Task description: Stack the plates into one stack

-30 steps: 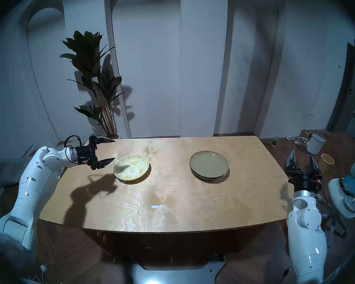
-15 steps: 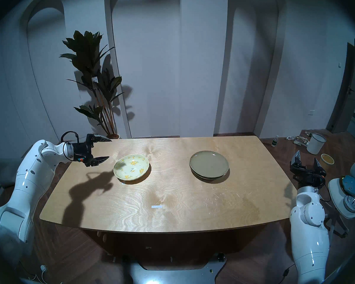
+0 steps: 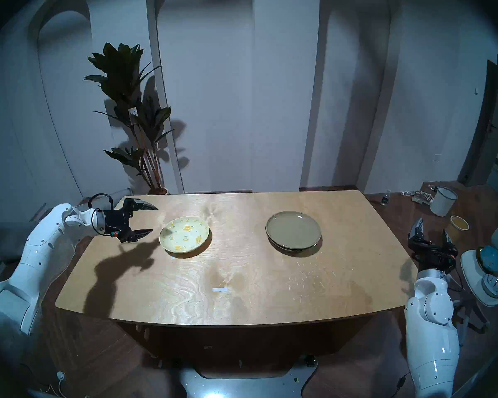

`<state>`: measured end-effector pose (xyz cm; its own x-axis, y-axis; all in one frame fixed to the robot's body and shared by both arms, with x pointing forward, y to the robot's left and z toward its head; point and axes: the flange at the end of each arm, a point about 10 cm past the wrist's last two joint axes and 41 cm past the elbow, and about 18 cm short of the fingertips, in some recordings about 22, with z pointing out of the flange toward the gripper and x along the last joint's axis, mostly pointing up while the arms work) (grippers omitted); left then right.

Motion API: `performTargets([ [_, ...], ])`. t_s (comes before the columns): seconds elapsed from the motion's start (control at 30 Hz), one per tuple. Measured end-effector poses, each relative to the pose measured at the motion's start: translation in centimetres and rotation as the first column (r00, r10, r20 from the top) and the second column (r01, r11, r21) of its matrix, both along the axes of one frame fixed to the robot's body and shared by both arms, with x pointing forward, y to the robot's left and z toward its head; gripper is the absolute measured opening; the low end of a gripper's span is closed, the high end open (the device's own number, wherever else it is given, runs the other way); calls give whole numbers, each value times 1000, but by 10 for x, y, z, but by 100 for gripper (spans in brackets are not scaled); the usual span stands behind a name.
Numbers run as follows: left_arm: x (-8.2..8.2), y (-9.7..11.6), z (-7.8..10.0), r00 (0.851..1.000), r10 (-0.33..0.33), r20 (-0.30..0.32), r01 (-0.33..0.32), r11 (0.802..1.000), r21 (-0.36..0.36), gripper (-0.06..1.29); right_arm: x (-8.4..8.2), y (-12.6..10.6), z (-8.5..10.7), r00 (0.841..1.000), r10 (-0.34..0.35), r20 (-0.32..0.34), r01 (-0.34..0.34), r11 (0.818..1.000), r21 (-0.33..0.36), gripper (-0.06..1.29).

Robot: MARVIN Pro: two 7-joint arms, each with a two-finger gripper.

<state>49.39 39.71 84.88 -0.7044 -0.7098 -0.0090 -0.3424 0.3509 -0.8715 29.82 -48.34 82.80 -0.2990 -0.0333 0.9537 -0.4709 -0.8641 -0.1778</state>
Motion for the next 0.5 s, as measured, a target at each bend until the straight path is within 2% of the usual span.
performTargets([
  [0.2, -2, 3, -14, 1000, -15, -8, 16, 999, 43, 125, -4, 1, -9, 1000, -2, 21, 2, 1000, 3, 121],
  [0.5, -2, 6, -24, 1000, -31, 3, 31, 997, 66, 125, -7, 4, -11, 998, 1, 56, 0, 1000, -3, 121],
])
